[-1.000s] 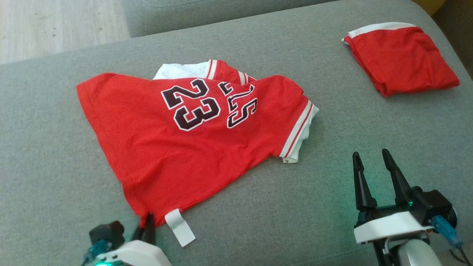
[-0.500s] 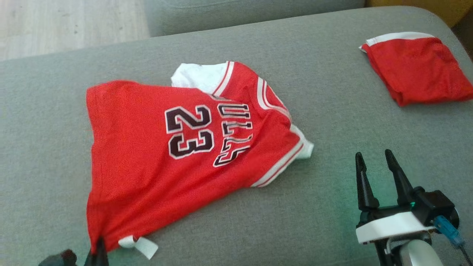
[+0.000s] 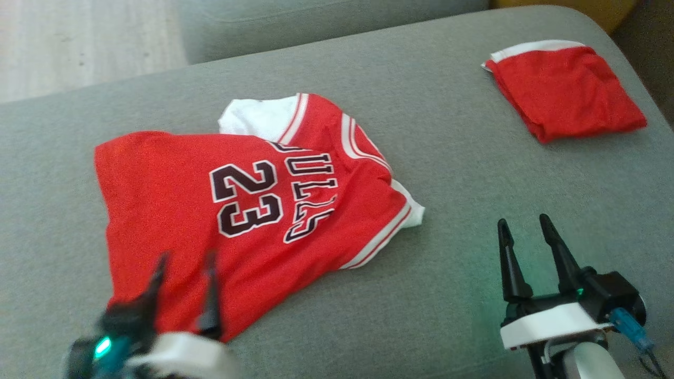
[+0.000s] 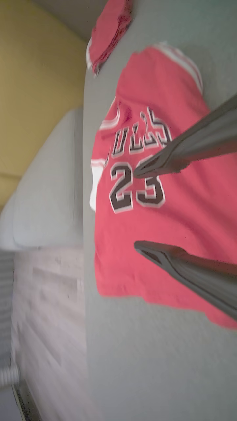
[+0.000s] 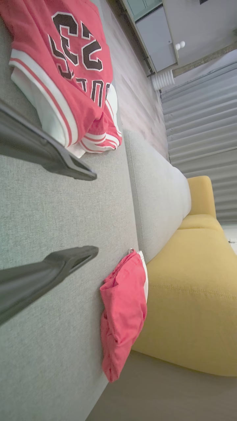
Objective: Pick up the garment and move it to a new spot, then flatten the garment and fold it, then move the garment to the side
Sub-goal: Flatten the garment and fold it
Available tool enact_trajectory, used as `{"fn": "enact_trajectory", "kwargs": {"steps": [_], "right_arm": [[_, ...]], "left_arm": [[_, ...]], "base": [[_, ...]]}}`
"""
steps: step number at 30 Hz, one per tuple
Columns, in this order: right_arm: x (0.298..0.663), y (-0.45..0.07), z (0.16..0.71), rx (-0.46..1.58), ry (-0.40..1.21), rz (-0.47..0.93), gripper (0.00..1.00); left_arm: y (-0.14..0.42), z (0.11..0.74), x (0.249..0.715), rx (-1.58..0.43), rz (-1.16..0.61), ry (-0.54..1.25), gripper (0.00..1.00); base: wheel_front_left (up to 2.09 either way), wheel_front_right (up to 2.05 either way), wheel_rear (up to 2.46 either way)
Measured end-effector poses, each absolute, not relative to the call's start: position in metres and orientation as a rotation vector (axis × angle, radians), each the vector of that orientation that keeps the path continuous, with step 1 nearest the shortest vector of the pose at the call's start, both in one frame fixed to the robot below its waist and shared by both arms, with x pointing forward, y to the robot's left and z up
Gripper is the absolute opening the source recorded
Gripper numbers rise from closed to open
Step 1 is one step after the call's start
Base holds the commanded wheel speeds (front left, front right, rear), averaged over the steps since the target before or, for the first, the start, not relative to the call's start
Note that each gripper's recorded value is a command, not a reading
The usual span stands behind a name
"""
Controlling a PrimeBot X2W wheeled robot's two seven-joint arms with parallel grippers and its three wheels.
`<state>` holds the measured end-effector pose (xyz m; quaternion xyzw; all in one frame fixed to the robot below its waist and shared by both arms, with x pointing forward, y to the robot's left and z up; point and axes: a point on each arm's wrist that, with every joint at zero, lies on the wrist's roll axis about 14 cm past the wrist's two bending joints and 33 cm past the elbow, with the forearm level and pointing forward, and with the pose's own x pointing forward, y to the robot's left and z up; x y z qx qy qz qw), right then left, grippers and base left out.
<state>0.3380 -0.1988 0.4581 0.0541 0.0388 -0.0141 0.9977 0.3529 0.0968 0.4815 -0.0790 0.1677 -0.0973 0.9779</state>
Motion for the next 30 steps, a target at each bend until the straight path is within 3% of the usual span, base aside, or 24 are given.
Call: {"fn": "enact_trajectory", "kwargs": {"steps": [10,23,25,30], "right_arm": [[0.327,-0.228,0.462,0.116,0.070,-0.132,1.00],[0.308,-0.259,0.459,0.118,0.089,-0.253,1.00],[0.308,-0.260,0.460,0.119,0.087,-0.254,1.00],[0.308,-0.259,0.463,0.123,0.074,-0.251,1.00]], "left_arm": [[-0.100,0.468,0.352,-0.045,-0.857,0.401,1.00],[-0.119,0.383,0.363,0.183,-0.915,0.539,1.00],[-0.115,0.376,0.367,0.205,-0.899,0.548,0.00],[-0.124,0.387,0.368,0.072,-0.916,0.582,0.00]], "base": [[0.00,0.00,0.00],[0.00,0.00,0.00],[0.00,0.00,0.00],[0.00,0.00,0.00]]}}
